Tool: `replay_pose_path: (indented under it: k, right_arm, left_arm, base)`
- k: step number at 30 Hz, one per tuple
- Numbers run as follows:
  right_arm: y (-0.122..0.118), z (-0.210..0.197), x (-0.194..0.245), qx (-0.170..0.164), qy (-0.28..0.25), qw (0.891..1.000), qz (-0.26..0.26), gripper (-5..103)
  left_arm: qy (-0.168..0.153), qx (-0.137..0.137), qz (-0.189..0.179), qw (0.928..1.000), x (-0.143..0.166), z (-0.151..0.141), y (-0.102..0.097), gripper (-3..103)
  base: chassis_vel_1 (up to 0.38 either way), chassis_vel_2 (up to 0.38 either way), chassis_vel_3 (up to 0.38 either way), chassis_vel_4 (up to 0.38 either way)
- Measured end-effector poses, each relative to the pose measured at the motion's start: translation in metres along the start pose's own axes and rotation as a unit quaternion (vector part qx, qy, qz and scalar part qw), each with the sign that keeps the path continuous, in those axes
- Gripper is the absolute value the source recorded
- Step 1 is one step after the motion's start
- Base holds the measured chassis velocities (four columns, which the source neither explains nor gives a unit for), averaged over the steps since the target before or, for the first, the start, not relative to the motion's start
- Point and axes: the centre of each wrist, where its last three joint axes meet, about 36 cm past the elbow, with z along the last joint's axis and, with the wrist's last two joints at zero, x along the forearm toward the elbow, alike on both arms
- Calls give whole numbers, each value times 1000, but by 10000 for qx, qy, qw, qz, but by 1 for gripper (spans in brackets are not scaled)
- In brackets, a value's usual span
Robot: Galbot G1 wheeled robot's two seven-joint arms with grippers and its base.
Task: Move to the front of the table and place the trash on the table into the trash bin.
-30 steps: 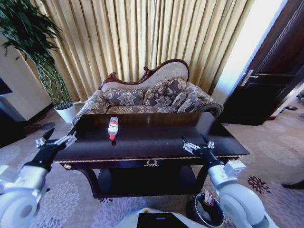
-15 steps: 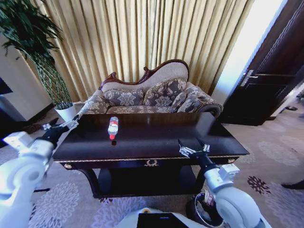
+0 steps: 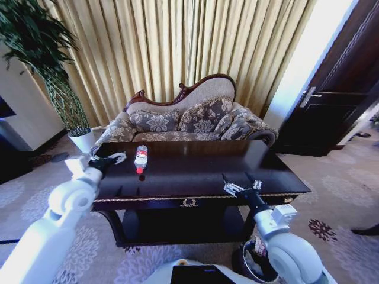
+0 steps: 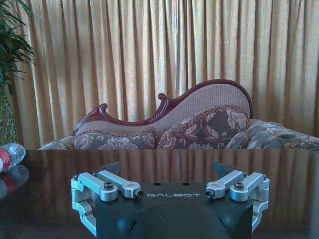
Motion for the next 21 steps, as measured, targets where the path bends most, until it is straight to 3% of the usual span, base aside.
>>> replay_pose_path:
  k: [7,9,13,21]
  right_arm:
    - [-3,5,-4,10,22,10000,51,100]
    - [-5,5,-6,28,19,10000,72,100]
    - [-8,4,-8,29,-8,9999,111,100]
    - [-11,2,-14,-91,-70,9999,121,100]
  left_arm:
    - [160,14,248,9996,-35,0,-22,100]
    - [312,104,412,9986,-43,3,-39,100]
    - [505,62,518,9974,-46,12,-58,100]
    - [707,-61,517,9961,-39,21,-72,100]
  base:
    - [0,0,0,0]
    - [0,0,0,0]
    - [0,0,0,0]
    - [0,0,0,0]
